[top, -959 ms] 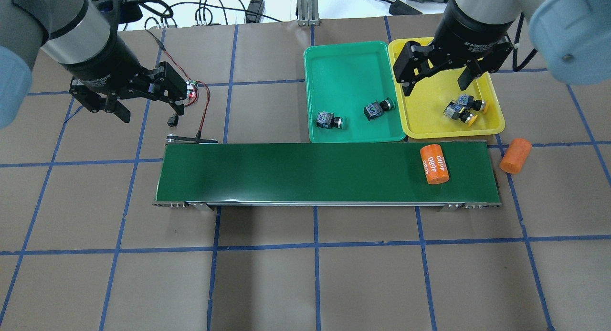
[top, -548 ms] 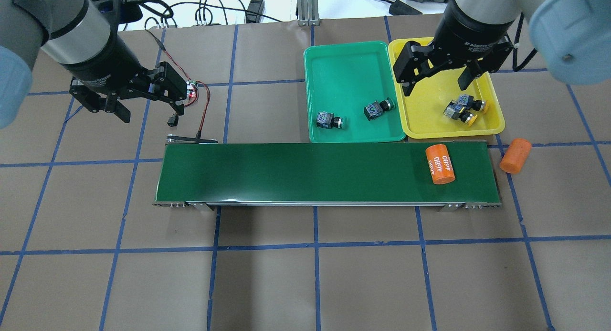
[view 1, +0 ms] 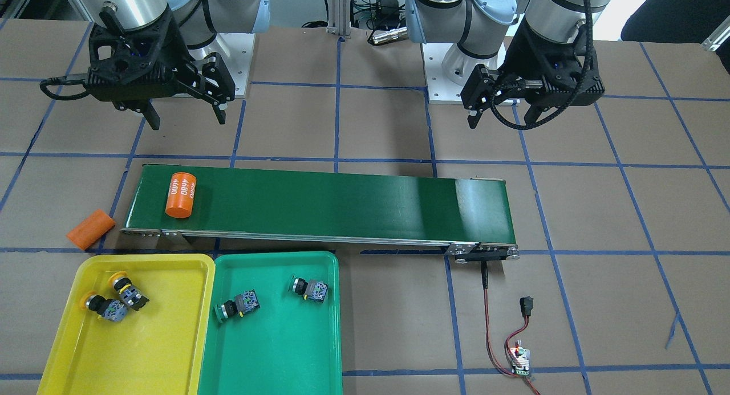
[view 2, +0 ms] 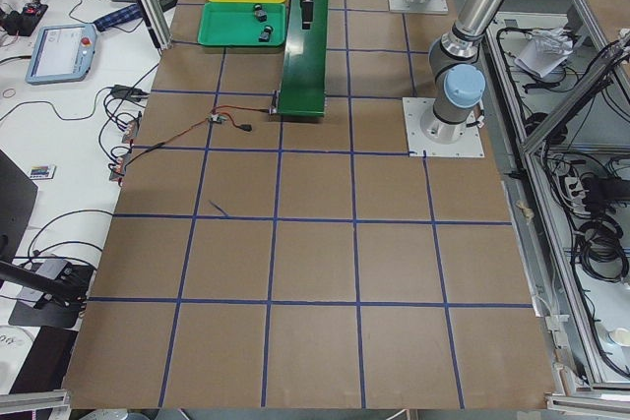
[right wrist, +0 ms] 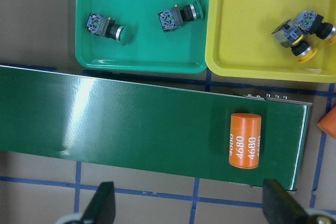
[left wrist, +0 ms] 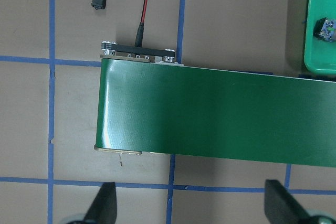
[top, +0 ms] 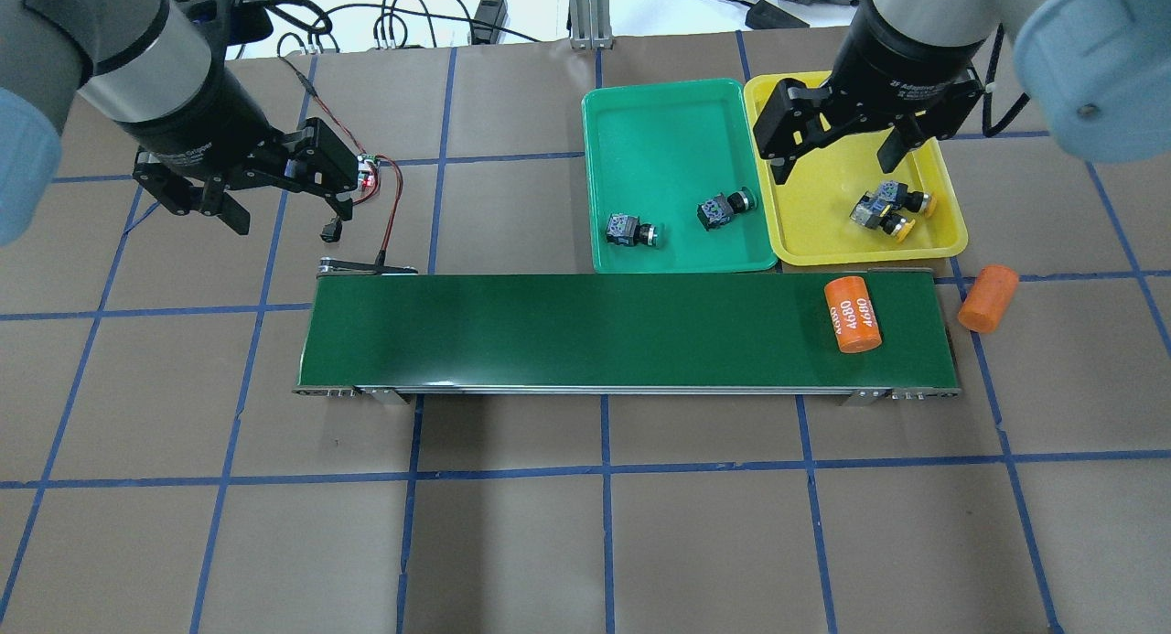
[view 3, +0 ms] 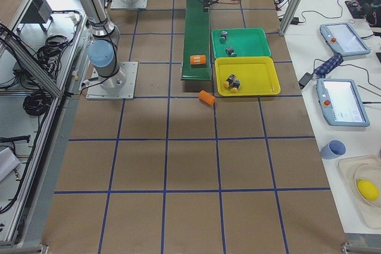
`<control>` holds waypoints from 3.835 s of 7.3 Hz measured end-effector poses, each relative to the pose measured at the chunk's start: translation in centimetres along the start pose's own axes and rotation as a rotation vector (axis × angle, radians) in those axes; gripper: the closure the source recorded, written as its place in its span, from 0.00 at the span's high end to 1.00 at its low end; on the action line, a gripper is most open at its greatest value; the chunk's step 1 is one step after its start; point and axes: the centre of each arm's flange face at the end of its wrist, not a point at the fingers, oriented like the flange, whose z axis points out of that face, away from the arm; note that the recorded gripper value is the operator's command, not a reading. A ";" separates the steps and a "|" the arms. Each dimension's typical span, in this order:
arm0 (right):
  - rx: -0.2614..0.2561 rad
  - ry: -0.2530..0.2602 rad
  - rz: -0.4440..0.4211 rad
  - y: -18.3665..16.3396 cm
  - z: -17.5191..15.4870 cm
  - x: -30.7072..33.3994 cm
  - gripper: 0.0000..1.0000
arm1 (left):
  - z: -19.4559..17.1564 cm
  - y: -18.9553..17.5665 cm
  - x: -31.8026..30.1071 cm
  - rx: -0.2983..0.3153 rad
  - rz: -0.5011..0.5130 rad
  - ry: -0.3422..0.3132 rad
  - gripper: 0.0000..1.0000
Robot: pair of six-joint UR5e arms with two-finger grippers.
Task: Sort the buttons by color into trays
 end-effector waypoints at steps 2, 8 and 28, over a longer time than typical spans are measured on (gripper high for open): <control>-0.001 0.002 0.001 0.0 0.0 0.0 1.00 | 0.0 0.0 0.0 0.000 0.000 0.000 1.00; -0.003 0.003 0.005 -0.1 0.0 0.2 1.00 | 0.1 -0.1 0.0 -0.002 0.000 0.001 1.00; -0.015 0.054 0.007 0.1 0.0 0.7 1.00 | -0.2 -0.3 0.1 -0.012 -0.002 0.003 1.00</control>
